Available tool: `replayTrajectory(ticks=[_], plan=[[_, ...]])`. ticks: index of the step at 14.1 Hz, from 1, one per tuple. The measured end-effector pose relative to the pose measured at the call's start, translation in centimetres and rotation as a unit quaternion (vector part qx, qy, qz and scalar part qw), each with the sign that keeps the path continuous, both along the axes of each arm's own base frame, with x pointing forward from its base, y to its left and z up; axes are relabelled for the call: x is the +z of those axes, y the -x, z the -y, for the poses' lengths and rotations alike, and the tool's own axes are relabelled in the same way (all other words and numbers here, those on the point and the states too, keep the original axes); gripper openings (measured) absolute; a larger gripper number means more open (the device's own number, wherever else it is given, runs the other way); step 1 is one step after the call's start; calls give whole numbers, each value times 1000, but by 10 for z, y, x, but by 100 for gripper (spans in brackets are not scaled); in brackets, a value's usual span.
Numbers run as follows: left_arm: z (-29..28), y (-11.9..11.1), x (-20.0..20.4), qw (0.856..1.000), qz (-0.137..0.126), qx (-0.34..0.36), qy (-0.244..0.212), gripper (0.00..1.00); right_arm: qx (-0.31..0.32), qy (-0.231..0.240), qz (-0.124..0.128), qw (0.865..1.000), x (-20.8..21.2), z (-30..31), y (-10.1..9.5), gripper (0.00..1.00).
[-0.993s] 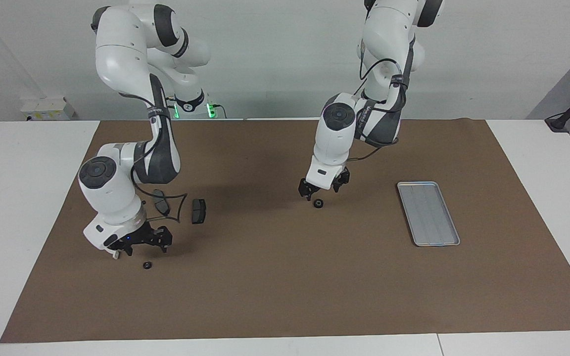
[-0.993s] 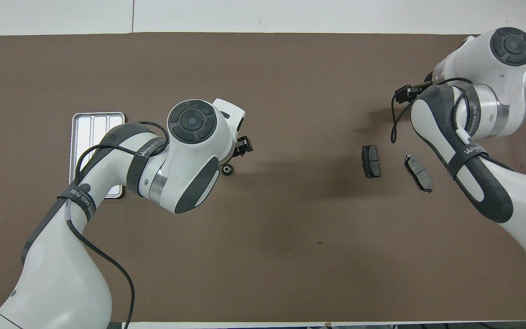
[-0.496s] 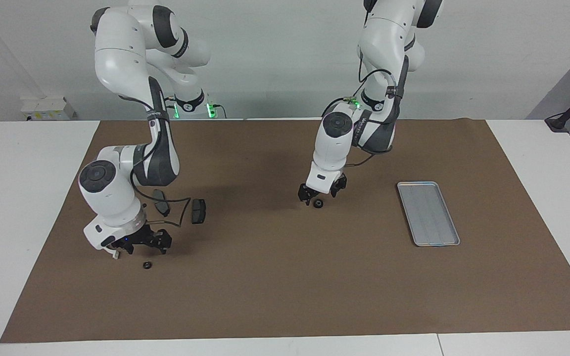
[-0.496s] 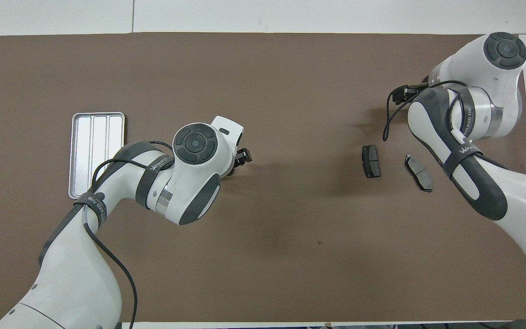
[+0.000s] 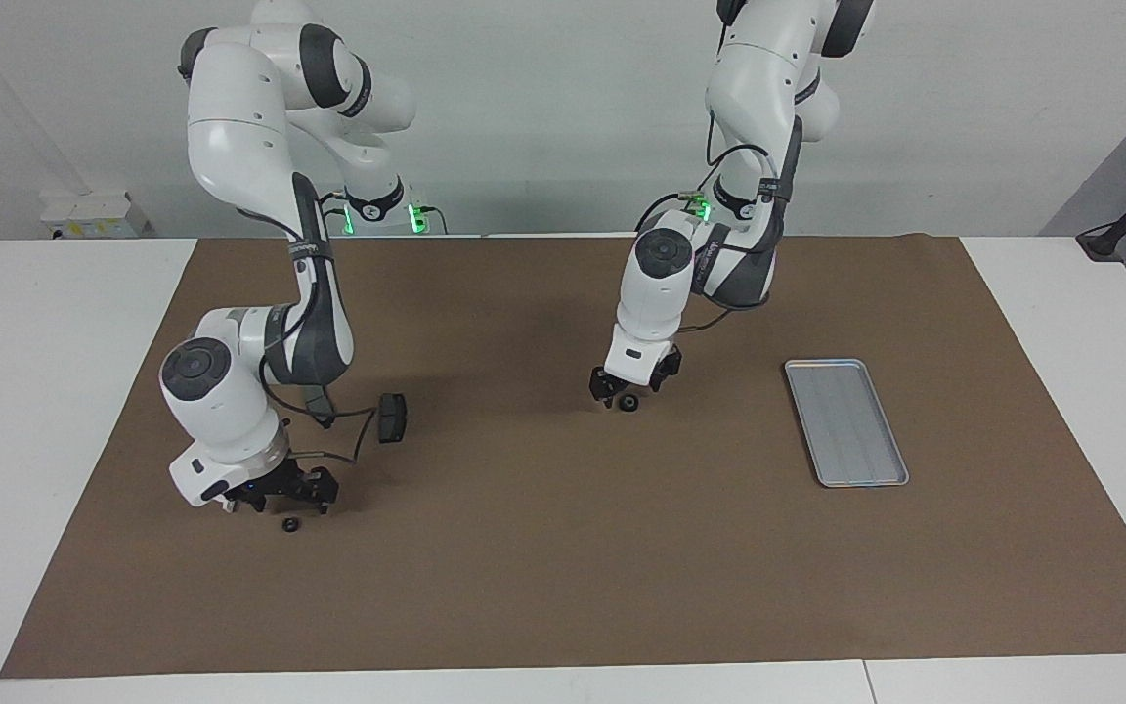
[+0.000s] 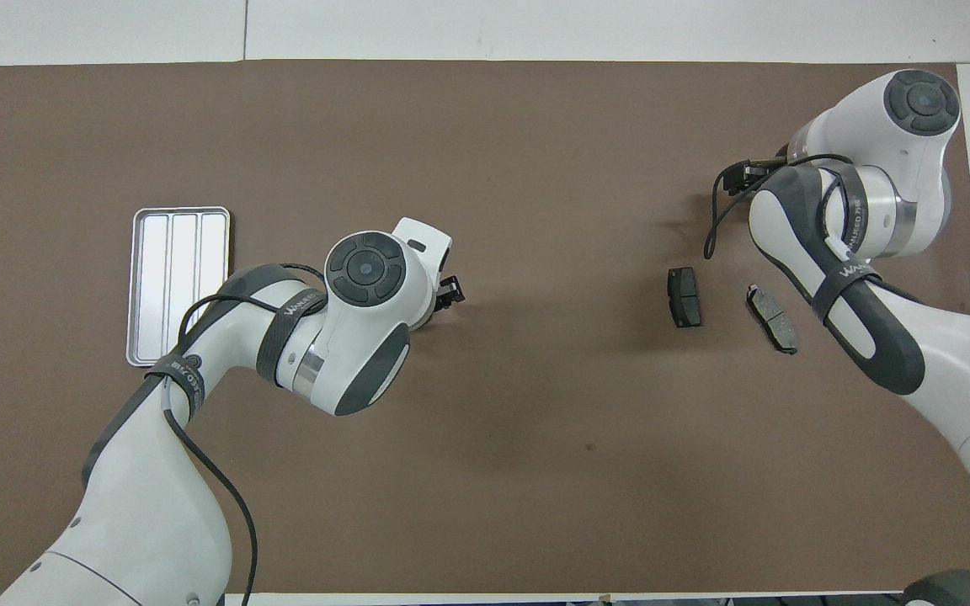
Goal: Pick bearing gear from pile to tray
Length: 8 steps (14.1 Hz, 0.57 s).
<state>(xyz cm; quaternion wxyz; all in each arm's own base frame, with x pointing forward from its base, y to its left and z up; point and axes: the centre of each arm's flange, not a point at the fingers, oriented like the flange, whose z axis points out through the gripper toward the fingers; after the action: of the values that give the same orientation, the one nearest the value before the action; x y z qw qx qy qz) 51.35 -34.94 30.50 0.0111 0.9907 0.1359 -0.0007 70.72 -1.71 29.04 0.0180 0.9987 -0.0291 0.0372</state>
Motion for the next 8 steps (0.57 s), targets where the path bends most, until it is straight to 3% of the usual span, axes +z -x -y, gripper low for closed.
replayTrajectory(ticks=[3, 6, 8], plan=[[2, 1, -3, 1000, 0, 0, 0, 90, 0, 0, -2, 1000, -5, 0, -1, 90], [1, 0, -4, 1000, 1, 1, 1, 90, 0, 0, -5, 1000, -9, 1, -5, 90], [1, -1, -5, 1000, 2, 1, 2, 89, -1, 3, -22, 1000, -9, 2, -7, 90]])
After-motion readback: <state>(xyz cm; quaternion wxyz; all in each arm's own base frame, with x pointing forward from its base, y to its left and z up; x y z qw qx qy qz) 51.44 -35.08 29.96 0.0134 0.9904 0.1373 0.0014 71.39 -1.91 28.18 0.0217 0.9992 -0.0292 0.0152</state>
